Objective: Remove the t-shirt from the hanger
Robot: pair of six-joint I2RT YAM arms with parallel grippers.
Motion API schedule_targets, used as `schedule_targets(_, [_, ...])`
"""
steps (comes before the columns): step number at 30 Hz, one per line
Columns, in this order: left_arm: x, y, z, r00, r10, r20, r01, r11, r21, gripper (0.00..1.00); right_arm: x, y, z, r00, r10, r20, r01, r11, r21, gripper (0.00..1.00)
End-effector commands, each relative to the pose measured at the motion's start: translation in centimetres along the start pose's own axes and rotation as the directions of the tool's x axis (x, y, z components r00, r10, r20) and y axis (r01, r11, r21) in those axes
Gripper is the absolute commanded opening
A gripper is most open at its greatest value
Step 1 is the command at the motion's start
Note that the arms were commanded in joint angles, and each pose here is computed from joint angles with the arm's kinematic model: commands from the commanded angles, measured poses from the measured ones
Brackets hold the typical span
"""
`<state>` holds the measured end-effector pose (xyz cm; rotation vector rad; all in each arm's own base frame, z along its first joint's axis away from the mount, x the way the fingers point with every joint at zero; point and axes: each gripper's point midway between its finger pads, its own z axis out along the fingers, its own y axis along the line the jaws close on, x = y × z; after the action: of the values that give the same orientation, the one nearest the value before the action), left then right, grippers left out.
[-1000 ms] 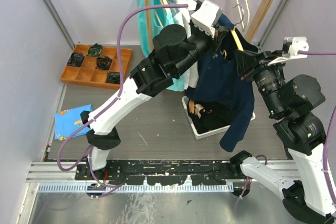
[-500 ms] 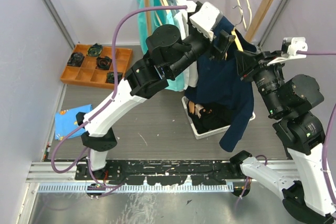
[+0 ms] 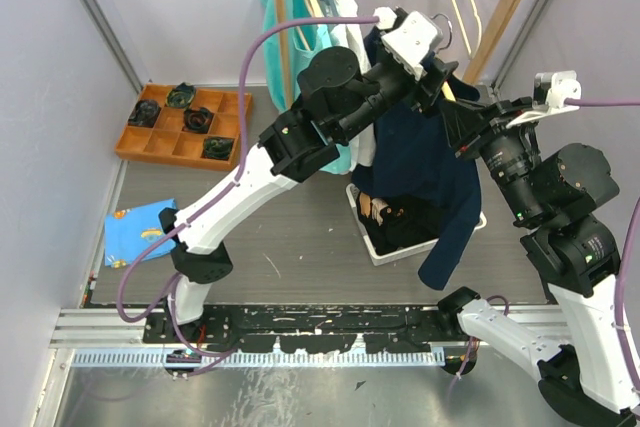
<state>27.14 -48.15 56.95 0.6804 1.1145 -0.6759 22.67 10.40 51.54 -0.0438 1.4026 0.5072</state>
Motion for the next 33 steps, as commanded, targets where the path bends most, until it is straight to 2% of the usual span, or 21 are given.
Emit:
schedule_targets(1, [-0.1, -0.1, 0.6, 1.0, 0.015, 0.024, -0.016, 1.0, 0.012, 0.59, -5.3, 1.6, -1.0, 0.984, 0.053, 0.169, -0.041, 0.997, -0.071, 0.01])
schedule_targets(5, [0.3, 0.0, 0.6, 1.0, 0.022, 0.016, -0.022, 1.0, 0.007, 0.49, -5.5, 1.7, -1.1, 0.983, 0.054, 0.174, -0.042, 0.996, -0.073, 0.01])
schedule_targets(15, [-0.4, 0.7, 0.8, 0.999, 0.038, 0.038, -0.037, 0.999, -0.029, 0.01, -5.6, 1.2, -1.2, 0.983, 0.05, 0.177, -0.042, 0.998, -0.051, 0.01])
schedule_targets(16, [-0.5, 1.0, 0.8, 0.998, 0.038, 0.041, -0.036, 0.998, -0.043, 0.0, -5.7, 1.2, -1.3, 0.984, 0.051, 0.174, -0.043, 0.998, -0.049, 0.02])
schedule_targets(18, [-0.9, 1.4, 0.8, 0.998, 0.037, 0.048, -0.034, 0.997, -0.064, 0.0, -5.5, 1.1, -1.2, 0.986, 0.047, 0.159, -0.042, 0.998, -0.039, 0.14])
schedule_targets(20, [-1.5, 1.9, 0.7, 0.998, 0.032, 0.06, -0.027, 0.996, -0.082, 0.0, -5.4, 1.1, -1.4, 0.988, 0.045, 0.147, -0.04, 0.999, -0.036, 0.2])
schedule_targets(21, [-1.8, 1.9, 0.6, 0.997, 0.028, 0.066, -0.023, 0.996, -0.083, 0.0, -5.4, 1.0, -1.5, 0.988, 0.047, 0.145, -0.042, 0.999, -0.033, 0.18])
schedule_targets(23, [-2.3, 2.0, 0.4, 0.997, 0.015, 0.079, -0.009, 0.997, -0.078, 0.0, -5.5, 0.7, -1.8, 0.987, 0.052, 0.152, -0.05, 0.999, -0.02, 0.02])
schedule_targets(28, [-3.9, 1.4, 0.1, 0.991, -0.037, 0.129, 0.043, 0.998, -0.042, 0.0, -6.8, 0.5, -2.6, 0.979, 0.037, 0.202, -0.035, 0.999, -0.017, 0.01])
schedule_targets(32, [-5.5, 0.5, 0.0, 0.98, -0.076, 0.182, 0.074, 0.997, 0.018, 0.0, -9.2, 0.9, -3.3, 0.956, -0.012, 0.294, 0.023, 0.999, -0.035, 0.01])
schedule_targets(33, [-5.9, 0.3, -0.1, 0.977, -0.086, 0.195, 0.082, 0.996, 0.029, 0.06, -9.8, 0.9, -3.4, 0.948, -0.024, 0.317, 0.037, 0.999, -0.033, 0.01])
